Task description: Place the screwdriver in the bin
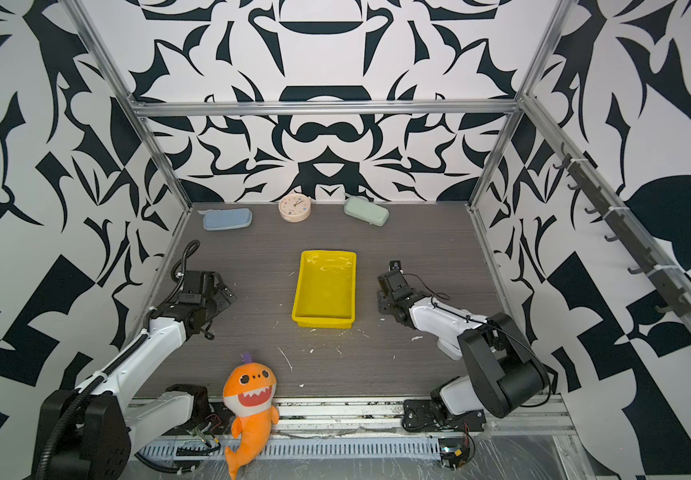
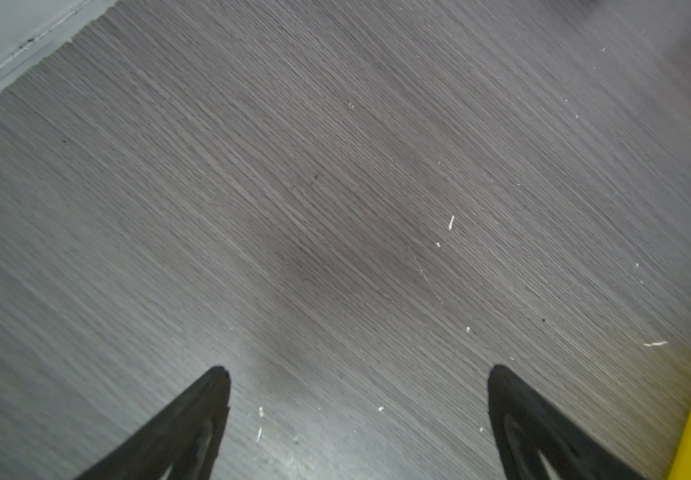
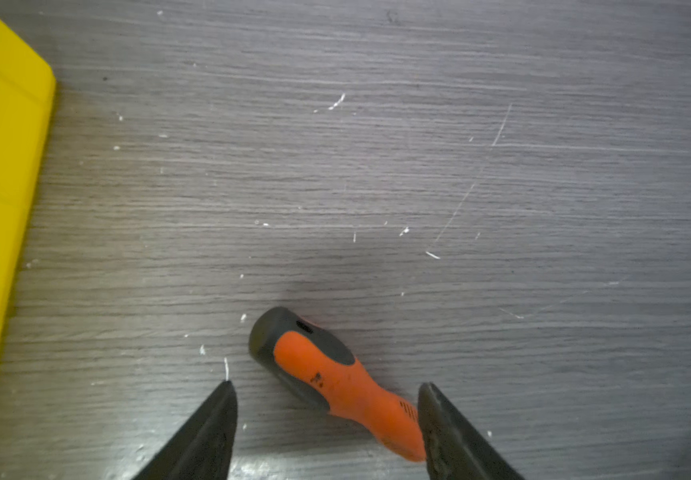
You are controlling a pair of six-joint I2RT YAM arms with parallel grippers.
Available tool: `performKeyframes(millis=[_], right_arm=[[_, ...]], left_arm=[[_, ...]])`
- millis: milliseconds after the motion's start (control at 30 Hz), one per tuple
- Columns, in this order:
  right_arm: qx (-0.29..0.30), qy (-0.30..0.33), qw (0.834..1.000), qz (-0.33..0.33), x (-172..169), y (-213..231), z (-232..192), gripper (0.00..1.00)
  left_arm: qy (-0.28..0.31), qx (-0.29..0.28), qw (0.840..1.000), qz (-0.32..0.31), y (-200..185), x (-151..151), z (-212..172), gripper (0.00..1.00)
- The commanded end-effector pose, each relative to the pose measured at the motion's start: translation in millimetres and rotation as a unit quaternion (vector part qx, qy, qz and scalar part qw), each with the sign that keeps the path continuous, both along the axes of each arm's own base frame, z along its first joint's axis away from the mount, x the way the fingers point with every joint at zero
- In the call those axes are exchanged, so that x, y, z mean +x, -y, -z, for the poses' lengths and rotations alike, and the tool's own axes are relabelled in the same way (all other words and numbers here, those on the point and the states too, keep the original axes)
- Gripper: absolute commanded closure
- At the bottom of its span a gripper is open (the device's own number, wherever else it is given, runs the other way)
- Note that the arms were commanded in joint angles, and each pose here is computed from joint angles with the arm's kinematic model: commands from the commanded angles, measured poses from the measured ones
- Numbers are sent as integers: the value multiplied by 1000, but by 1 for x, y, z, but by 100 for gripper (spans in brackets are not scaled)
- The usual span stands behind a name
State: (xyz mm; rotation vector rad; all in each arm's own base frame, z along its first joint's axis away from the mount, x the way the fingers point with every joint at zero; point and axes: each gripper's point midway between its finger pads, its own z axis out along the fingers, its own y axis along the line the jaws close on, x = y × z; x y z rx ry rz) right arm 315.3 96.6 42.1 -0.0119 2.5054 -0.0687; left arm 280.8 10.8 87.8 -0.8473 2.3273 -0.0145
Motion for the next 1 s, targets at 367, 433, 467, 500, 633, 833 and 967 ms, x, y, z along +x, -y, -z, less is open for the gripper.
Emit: performKeyframes(millis=[367, 433, 467, 500, 633, 833, 967], right_arm=[[-28, -26, 999, 25, 11, 4, 5, 39], [-31, -28, 999, 28, 11, 6, 5, 42], [-33, -27, 999, 30, 11, 6, 5, 44], [-33, -27, 999, 31, 11, 7, 5, 47], [-34, -26, 998, 35, 12, 8, 5, 56], [-36, -28, 998, 38, 12, 9, 5, 71], [-36, -28, 998, 39, 12, 9, 5, 77]], left_arm=[[115, -12, 992, -40, -13, -24, -32, 1], [107, -9, 993, -46, -15, -25, -31, 1], [106, -6, 993, -50, -16, -26, -31, 0], [105, -4, 993, -55, -18, -27, -31, 1], [109, -2, 992, -59, -19, -27, -31, 0], [116, -8, 992, -54, -17, -26, -31, 1], [115, -11, 992, -53, -16, -24, -30, 1]])
